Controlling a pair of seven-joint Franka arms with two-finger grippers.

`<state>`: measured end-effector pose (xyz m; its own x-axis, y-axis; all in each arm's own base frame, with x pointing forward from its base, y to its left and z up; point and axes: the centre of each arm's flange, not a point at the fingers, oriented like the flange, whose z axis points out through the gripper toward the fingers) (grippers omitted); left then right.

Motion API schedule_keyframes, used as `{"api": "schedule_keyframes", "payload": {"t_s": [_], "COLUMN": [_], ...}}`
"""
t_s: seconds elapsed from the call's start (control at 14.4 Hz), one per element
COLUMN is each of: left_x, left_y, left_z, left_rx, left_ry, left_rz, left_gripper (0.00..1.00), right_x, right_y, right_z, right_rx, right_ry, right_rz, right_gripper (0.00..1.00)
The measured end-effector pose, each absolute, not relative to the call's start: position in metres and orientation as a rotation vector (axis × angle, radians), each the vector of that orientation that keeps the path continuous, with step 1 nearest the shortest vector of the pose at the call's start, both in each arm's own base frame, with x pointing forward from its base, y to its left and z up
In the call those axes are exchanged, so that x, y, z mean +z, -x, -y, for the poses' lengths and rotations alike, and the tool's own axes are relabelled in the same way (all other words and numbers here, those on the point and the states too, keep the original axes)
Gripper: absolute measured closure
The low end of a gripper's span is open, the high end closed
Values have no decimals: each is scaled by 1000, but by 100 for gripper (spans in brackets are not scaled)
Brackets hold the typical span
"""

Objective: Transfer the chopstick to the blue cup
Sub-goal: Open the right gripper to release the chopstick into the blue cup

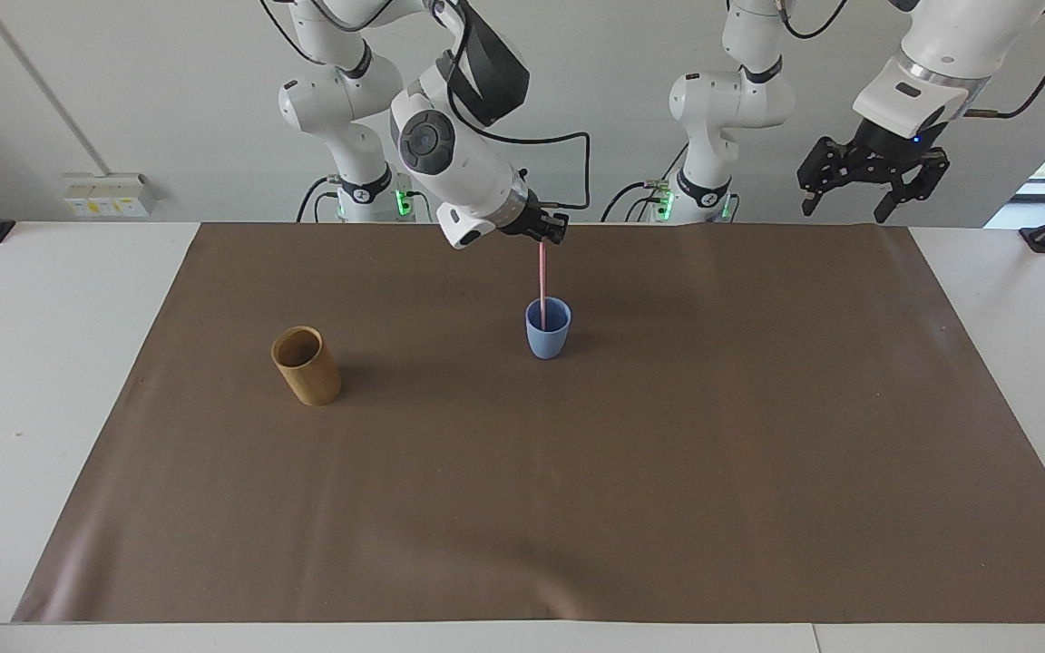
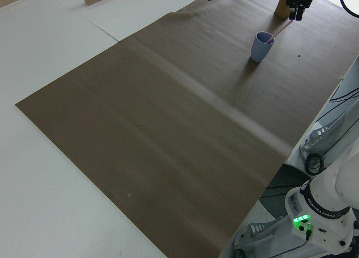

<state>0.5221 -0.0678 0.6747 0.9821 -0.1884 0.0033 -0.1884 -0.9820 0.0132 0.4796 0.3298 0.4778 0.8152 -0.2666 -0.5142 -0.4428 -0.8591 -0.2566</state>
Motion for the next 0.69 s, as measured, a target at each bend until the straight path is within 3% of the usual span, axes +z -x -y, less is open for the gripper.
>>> {"api": "schedule_keyframes", "payload": {"t_s": [0.28, 0.35, 0.69], "left_x": [675, 675, 675], "left_y": [-522, -522, -522], "left_z": [68, 68, 68], "left_rx": [3, 3, 3], "left_ry": [-3114, -3114, -3114], "left_rz": [296, 296, 296], "left_gripper": [0, 0, 0], "right_x": [502, 510, 534], "right_y": [-497, -501, -536], "right_z": [-315, -308, -234], "right_rx": [444, 368, 77], "right_ry": [2806, 2861, 3088], "right_rz": [-468, -427, -157], "right_gripper": [5, 0, 0]}}
